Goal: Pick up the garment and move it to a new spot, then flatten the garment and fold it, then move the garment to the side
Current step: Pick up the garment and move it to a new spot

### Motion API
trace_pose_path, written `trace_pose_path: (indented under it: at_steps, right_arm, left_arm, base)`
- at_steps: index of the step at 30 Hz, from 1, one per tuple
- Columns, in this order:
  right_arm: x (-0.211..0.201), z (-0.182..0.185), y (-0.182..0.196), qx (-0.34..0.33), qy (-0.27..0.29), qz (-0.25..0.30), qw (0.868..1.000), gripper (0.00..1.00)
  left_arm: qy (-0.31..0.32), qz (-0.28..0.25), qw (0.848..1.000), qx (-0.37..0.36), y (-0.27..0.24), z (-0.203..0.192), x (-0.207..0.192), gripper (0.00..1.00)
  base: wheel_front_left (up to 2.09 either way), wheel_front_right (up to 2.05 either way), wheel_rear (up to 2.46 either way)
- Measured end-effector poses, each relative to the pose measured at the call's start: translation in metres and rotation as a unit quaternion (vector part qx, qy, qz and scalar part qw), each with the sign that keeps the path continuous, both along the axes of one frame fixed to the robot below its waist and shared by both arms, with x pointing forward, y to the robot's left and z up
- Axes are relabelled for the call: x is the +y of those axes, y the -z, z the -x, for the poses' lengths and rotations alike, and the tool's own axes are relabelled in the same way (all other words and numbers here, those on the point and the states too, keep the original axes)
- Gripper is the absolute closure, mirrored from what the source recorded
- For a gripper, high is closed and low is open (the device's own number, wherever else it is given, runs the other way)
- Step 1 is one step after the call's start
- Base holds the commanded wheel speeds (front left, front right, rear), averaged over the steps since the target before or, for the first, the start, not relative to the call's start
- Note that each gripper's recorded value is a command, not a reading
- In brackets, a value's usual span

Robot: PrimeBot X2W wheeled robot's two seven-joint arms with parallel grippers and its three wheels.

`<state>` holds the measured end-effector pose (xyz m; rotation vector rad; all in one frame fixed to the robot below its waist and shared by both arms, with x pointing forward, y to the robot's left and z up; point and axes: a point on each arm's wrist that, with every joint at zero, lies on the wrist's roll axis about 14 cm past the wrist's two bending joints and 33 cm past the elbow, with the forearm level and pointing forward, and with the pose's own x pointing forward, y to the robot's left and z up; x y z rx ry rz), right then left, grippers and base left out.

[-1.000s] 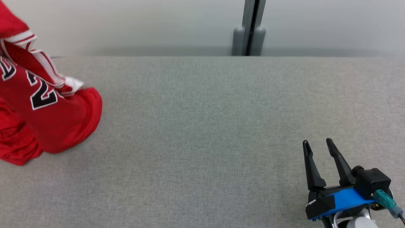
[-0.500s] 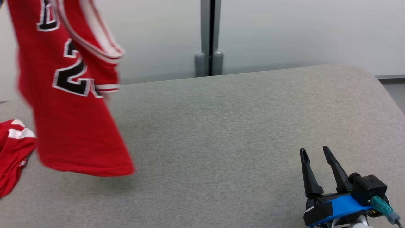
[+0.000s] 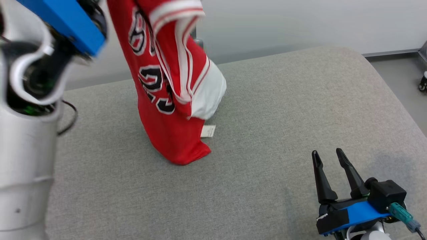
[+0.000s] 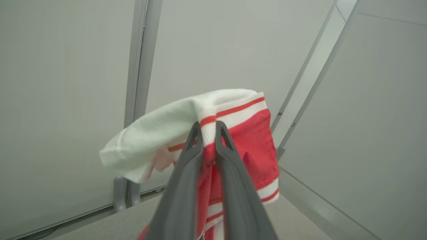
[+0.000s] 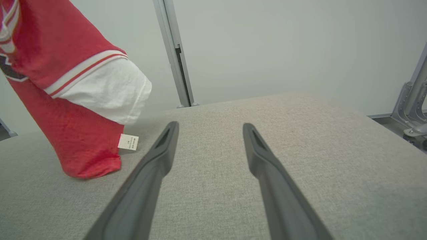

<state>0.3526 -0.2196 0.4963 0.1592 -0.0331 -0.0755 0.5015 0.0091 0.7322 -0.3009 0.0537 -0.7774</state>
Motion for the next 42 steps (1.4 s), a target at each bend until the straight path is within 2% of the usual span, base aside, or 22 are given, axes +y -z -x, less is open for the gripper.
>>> trace_pose_path:
  at_steps: [4, 8, 10, 13, 16, 17, 18, 19, 23, 29, 36, 42]
  right_arm:
    - [-0.002, -0.001, 0.005, 0.007, 0.004, -0.004, 1.0, 0.0]
    - [-0.001, -0.004, 0.008, 0.009, 0.002, -0.007, 1.0, 0.0]
    - [0.001, -0.006, 0.009, 0.009, -0.002, -0.008, 1.0, 0.0]
    - [0.005, -0.012, 0.005, 0.004, -0.008, -0.008, 1.0, 0.0]
    - [0.007, -0.014, 0.004, 0.0, -0.012, -0.008, 1.0, 0.0]
    - [0.009, -0.015, 0.004, 0.0, -0.014, -0.008, 1.0, 0.0]
    - [0.009, -0.016, 0.004, 0.0, -0.016, -0.008, 1.0, 0.0]
    - [0.011, -0.016, 0.003, 0.0, -0.018, -0.008, 1.0, 0.0]
    - [0.016, -0.016, 0.003, -0.001, -0.025, -0.008, 1.0, 0.0]
    - [0.02, -0.012, 0.003, 0.002, -0.031, -0.008, 0.999, 0.0]
    - [0.029, -0.015, -0.002, -0.001, -0.047, 0.0, 0.999, 0.0]
    - [0.04, -0.017, -0.005, -0.002, -0.065, 0.006, 0.998, 0.0]
  left_arm:
    - [0.021, -0.006, 0.998, 0.054, 0.06, 0.005, -0.023, 1.0]
    - [0.02, -0.009, 0.99, 0.141, 0.141, 0.023, -0.036, 1.0]
    - [0.003, -0.051, 0.983, 0.176, 0.19, 0.033, -0.03, 1.0]
    - [-0.012, -0.073, 0.972, 0.221, 0.242, 0.051, -0.027, 1.0]
    - [-0.019, -0.088, 0.967, 0.237, 0.27, 0.066, -0.028, 1.0]
    - [-0.022, -0.094, 0.967, 0.235, 0.276, 0.068, -0.027, 0.91]
    - [-0.025, -0.097, 0.968, 0.231, 0.279, 0.07, -0.027, 0.65]
    - [-0.024, -0.104, 0.969, 0.224, 0.282, 0.073, -0.027, 0.02]
    - [-0.038, -0.087, 0.977, 0.193, 0.276, 0.076, -0.025, 0.0]
    - [-0.082, -0.009, 0.989, 0.126, 0.251, 0.082, -0.007, 0.0]
    - [-0.173, 0.033, 0.982, 0.073, 0.244, 0.097, 0.052, 0.0]
    - [-0.249, 0.015, 0.967, 0.048, 0.246, 0.116, 0.107, 0.0]
  base:
    - [0.0, 0.0, 0.0]
    - [0.0, 0.0, 0.0]
    - [0.0, 0.0, 0.0]
    - [0.0, 0.0, 0.0]
    - [0.0, 0.0, 0.0]
    - [0.0, 0.0, 0.0]
    - [0.0, 0.0, 0.0]
    - [0.0, 0.0, 0.0]
    - [0.0, 0.0, 0.0]
    - [0.0, 0.0, 0.0]
    - [0.0, 0.0, 0.0]
    - [0.0, 0.0, 0.0]
